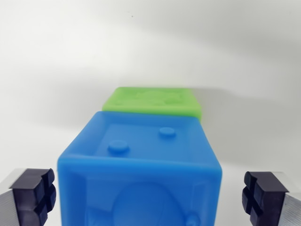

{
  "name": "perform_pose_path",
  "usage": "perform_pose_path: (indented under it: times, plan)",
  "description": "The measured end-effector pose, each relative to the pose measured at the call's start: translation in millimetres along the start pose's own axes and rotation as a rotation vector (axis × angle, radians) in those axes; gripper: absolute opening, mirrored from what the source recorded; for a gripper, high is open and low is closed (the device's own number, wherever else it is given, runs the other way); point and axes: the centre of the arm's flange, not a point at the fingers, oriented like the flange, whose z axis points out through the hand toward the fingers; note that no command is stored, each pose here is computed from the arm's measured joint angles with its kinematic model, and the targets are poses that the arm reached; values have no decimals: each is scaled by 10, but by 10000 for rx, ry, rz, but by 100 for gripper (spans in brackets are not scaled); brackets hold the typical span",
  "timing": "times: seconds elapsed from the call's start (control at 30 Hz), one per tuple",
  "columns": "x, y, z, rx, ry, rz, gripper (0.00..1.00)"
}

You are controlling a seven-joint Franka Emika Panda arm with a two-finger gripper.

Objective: Stack cube

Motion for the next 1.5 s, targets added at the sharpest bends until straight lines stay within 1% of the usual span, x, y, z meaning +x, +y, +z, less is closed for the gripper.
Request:
perform_pose_path:
  times: [0.2,0.37,0.43,0.57,0.63,0.7,0.93,1.13,1.3,1.4,1.5]
  plan:
    - [0,0,-142,-14,1,1,100]
    - [0,-2,-295,-6,16,4,100]
    - [0,-3,-365,-12,16,5,100]
    - [-1,-2,-524,-8,30,7,100]
    - [-2,-1,-586,-11,30,10,100]
    - [-3,1,-673,-5,34,14,100]
    - [-8,3,-946,-13,30,15,100]
    - [-6,3,-1220,4,41,15,100]
    - [-4,3,-1446,-8,45,8,100]
    - [-2,2,-1586,-4,51,7,100]
    - [-2,2,-1702,-15,47,6,100]
